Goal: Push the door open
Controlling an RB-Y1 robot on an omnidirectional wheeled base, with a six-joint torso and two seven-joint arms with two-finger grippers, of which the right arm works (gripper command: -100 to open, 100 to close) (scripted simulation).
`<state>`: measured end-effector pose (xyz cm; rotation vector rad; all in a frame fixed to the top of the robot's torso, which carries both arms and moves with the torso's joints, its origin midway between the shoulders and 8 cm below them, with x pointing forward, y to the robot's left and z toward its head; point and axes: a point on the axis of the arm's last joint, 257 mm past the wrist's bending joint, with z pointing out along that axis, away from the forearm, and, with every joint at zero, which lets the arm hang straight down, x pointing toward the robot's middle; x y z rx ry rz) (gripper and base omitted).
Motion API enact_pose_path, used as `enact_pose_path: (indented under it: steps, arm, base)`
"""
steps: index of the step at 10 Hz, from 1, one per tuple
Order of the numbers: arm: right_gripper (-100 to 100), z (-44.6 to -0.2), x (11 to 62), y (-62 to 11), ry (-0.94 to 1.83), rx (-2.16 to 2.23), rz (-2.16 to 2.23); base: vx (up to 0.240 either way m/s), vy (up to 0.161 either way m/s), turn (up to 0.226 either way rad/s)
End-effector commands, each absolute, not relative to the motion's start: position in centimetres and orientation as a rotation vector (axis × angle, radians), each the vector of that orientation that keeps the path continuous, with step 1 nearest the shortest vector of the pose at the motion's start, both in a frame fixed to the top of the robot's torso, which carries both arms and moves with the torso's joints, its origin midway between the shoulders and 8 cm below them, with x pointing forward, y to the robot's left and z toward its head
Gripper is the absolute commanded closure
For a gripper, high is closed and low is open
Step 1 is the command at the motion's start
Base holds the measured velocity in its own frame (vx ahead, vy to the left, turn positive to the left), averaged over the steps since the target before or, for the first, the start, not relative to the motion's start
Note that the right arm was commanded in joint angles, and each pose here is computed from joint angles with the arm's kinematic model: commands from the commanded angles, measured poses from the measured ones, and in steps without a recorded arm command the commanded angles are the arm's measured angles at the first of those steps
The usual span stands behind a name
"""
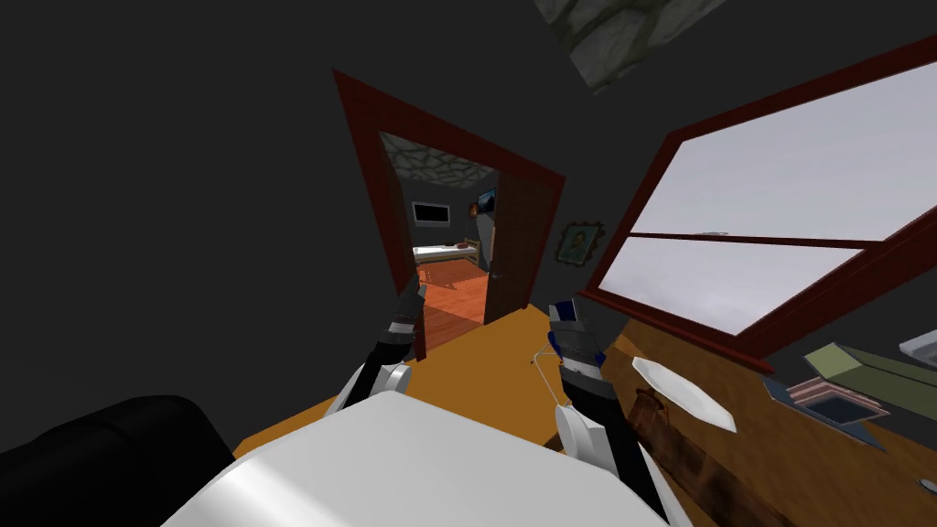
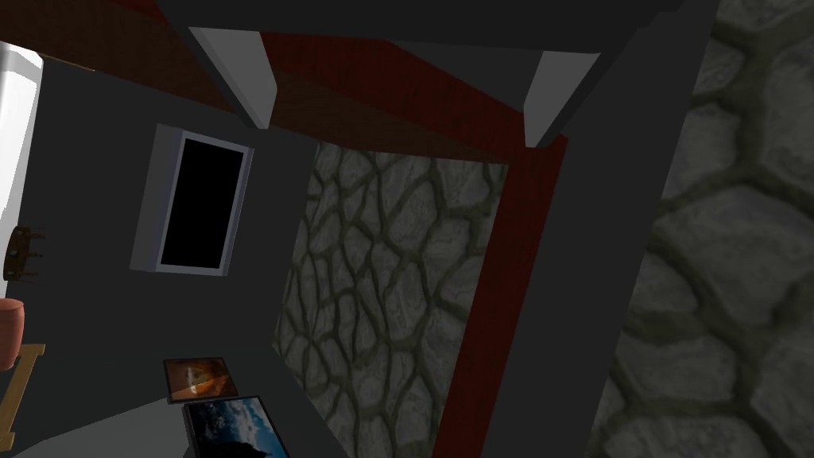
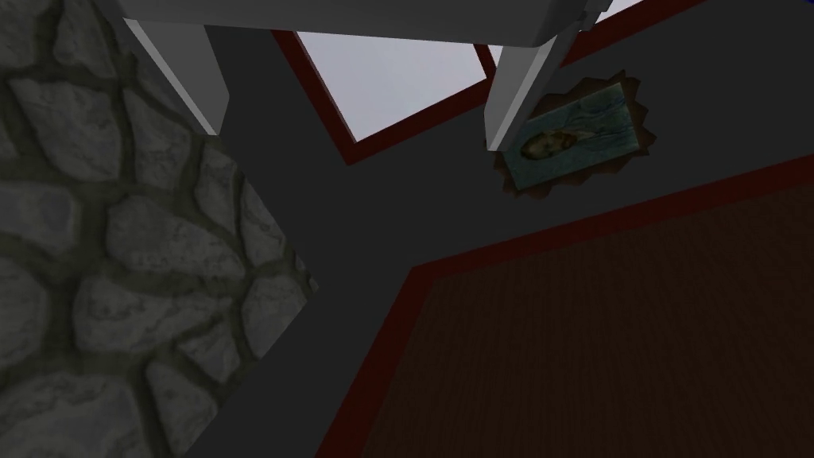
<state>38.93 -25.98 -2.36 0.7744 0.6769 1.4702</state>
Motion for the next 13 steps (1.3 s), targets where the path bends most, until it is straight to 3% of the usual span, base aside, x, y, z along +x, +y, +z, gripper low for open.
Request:
enact_pose_path:
  steps: [1,13]
  arm:
    - [-100,-3.3,39.4,-25.8,0.695,0.781,1.468]
    - [-100,-11.4,43.5,-24.1,0.844,0.84,1.446]
  base:
    - [0.091,-0.035,0.061]
    - [0.099,-0.061,0.065]
